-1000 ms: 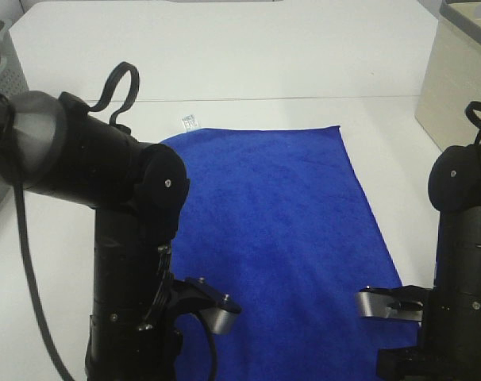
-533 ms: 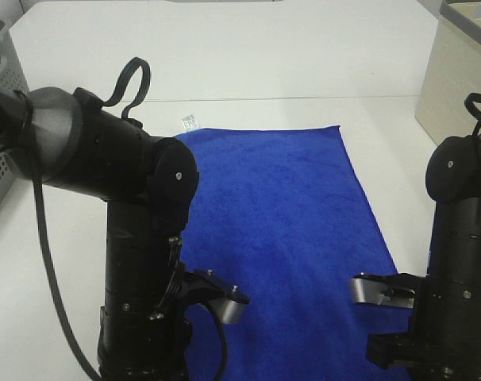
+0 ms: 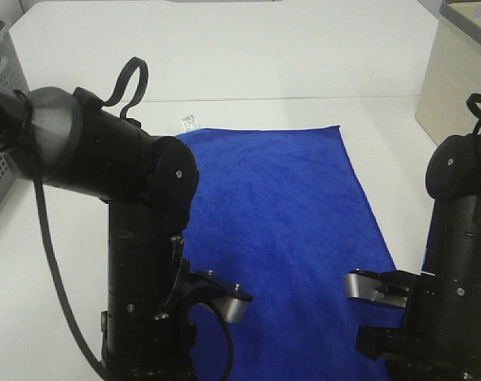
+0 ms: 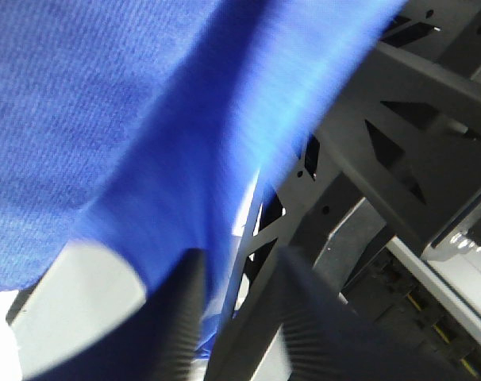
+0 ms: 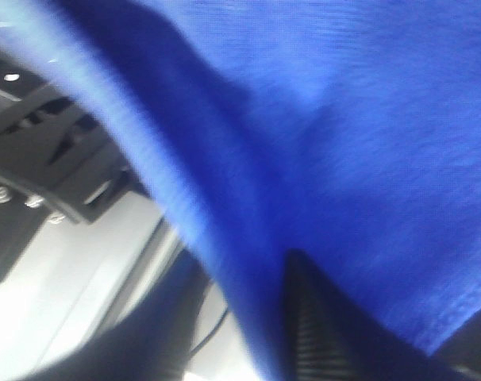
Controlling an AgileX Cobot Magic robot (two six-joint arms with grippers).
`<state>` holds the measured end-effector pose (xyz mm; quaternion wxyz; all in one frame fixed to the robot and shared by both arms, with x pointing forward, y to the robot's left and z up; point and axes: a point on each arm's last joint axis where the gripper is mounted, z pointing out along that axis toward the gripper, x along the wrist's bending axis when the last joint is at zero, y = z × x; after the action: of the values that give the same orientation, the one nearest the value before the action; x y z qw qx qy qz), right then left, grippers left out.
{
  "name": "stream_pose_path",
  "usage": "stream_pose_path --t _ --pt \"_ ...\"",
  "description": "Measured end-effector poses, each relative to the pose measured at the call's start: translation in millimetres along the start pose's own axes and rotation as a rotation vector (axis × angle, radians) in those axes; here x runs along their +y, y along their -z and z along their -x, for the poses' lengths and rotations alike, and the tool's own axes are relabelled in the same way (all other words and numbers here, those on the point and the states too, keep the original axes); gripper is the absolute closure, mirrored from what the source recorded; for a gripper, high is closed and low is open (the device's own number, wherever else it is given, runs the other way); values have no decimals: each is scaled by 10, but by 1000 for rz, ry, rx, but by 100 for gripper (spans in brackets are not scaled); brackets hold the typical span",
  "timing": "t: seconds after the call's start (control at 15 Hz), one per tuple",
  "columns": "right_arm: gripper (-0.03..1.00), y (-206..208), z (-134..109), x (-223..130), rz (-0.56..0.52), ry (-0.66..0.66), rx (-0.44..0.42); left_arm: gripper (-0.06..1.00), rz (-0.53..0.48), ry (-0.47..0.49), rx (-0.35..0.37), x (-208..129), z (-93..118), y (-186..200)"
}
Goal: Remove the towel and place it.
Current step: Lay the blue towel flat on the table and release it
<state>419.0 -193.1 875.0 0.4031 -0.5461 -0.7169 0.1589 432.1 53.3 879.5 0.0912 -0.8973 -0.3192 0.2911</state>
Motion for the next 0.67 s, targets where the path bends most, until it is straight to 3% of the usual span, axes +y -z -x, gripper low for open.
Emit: stream_pose_path --t 0.13,0.2,0.47,0.67 --pt "44 0 -12 -6 -7 -4 13 39 0 33 0 0 0 0" --pt "39 0 -16 -8 -8 -7 17 35 1 43 0 -1 1 3" --pt "31 50 -49 -56 6 4 17 33 36 34 6 -39 58 103" --pt "31 441 -232 -229 208 120 -53 33 82 65 42 -108 122 264"
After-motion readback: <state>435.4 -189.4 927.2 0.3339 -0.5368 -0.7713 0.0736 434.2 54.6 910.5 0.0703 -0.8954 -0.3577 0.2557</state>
